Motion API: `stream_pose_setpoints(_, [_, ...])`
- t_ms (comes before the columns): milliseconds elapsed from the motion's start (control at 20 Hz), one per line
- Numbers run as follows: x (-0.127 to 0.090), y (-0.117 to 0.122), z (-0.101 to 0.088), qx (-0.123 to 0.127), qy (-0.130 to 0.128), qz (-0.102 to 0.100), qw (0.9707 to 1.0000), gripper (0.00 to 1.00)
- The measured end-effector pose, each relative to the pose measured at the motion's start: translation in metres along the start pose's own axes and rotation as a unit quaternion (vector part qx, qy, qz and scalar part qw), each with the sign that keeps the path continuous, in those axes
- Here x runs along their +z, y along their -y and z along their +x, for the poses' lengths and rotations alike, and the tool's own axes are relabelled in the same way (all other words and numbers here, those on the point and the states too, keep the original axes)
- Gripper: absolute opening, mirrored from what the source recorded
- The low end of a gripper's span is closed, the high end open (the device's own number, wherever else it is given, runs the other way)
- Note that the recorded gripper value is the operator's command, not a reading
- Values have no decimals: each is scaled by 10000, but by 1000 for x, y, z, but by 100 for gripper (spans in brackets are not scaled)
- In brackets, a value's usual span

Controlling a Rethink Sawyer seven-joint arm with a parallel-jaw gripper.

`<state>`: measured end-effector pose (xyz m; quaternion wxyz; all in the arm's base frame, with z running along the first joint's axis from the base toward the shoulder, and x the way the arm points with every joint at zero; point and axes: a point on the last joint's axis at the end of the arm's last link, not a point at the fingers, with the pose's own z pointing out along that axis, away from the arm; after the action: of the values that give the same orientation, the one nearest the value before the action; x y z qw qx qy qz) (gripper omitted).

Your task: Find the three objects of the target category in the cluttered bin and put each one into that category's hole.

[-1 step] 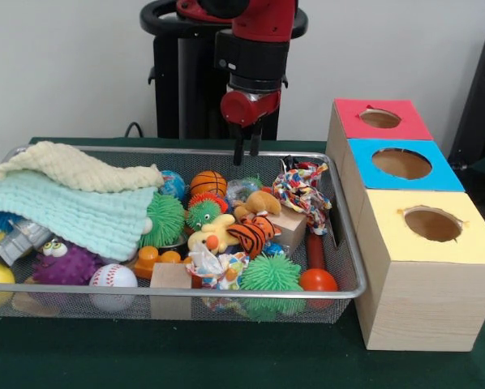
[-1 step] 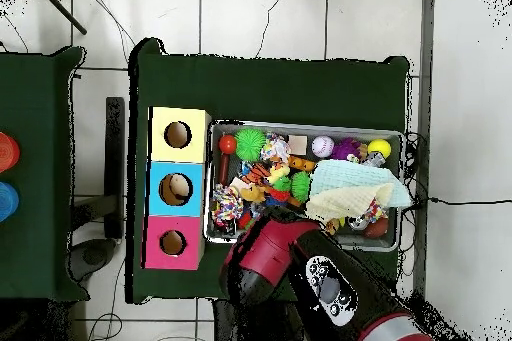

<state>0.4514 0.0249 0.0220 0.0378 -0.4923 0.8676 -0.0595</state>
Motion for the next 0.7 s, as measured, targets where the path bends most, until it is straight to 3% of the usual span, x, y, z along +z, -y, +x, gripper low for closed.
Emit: stream_pose_setpoints(700, [1,8,7,129,86,-38,9999,100])
